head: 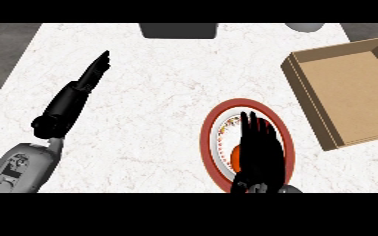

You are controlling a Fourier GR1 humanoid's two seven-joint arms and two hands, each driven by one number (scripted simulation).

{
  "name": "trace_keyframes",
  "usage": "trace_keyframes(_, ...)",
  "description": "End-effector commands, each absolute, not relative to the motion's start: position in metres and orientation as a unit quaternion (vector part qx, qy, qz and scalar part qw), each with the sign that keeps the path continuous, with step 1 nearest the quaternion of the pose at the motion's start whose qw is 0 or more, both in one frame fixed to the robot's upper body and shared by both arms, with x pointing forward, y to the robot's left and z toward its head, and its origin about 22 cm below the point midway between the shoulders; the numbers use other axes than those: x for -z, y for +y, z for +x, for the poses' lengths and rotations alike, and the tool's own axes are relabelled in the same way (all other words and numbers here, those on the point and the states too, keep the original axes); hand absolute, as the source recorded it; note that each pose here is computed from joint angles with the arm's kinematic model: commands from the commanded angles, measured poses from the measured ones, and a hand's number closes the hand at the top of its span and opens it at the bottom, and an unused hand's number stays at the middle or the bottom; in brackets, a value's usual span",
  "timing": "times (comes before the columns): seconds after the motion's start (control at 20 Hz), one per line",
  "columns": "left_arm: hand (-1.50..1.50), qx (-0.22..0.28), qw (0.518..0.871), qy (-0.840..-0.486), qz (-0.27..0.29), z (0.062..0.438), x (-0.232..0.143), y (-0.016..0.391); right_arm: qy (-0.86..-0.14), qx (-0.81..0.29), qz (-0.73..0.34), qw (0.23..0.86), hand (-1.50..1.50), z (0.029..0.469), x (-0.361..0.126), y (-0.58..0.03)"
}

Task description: Pick the squash from the plate and place it in the cardboard box

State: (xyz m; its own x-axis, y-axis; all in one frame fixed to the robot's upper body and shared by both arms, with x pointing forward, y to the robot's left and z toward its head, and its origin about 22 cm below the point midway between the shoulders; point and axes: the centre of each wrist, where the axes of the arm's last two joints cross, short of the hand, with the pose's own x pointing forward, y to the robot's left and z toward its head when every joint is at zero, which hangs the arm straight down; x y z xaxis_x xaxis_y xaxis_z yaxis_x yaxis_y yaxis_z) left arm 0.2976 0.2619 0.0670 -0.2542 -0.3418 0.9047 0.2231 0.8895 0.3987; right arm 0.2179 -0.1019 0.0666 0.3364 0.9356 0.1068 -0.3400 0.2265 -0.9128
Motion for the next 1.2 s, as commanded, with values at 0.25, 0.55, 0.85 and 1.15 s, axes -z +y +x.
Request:
trace_keyframes(0.25,0.00,0.228,0.617,-0.752,0.043,0.293,-0.061,0.279,-0.254,-0.445,-0.465,0.722,-1.50,0.232,-0.059,-0.088)
trace_keyframes(0.55,0.00,0.230,0.609,-0.758,0.046,0.294,-0.056,0.267,-0.244,-0.445,-0.455,0.732,-1.50,0.232,-0.049,-0.088)
trace_keyframes(0.85,0.00,0.228,0.613,-0.755,0.039,0.298,-0.067,0.262,-0.220,-0.438,-0.476,0.731,-1.50,0.226,-0.029,-0.083)
trace_keyframes(1.15,0.00,0.221,0.611,-0.759,0.038,0.298,-0.070,0.270,-0.222,-0.432,-0.461,0.743,-1.50,0.235,-0.020,-0.104)
